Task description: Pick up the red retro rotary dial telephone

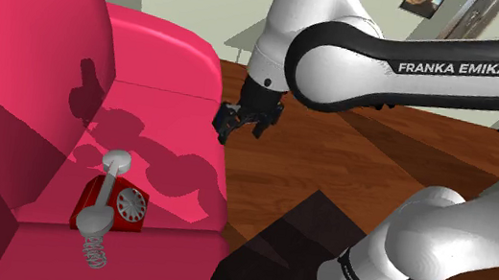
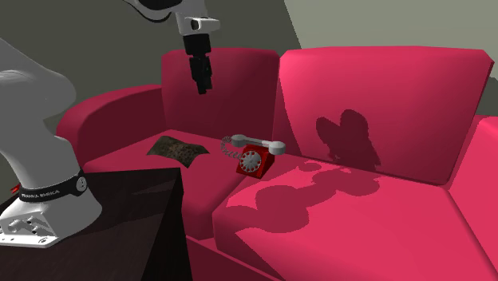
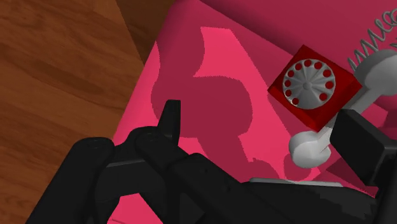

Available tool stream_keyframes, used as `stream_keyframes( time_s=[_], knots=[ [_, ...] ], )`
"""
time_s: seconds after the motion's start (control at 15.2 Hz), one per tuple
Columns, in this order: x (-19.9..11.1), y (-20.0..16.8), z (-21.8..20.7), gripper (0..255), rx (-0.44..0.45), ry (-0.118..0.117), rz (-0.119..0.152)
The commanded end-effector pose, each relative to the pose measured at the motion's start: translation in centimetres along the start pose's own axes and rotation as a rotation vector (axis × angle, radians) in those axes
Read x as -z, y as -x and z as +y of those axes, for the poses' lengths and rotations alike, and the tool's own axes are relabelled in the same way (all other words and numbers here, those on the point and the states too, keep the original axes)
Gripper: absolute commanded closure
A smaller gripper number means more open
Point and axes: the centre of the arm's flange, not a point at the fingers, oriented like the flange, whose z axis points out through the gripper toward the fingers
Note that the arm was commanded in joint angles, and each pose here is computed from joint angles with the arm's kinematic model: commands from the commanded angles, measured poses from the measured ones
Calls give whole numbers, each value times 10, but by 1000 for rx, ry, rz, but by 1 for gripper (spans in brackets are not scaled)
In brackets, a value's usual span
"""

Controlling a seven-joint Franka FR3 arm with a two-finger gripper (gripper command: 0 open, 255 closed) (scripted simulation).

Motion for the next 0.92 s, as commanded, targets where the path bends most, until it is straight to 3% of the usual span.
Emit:
stream_keyframes(
  time_s=[0.0, 0.86],
  knots=[
    [-17, -5, -20, 0, -32, 1, 3],
    [-133, -53, -140, 0, -223, 23, 13]
  ],
)
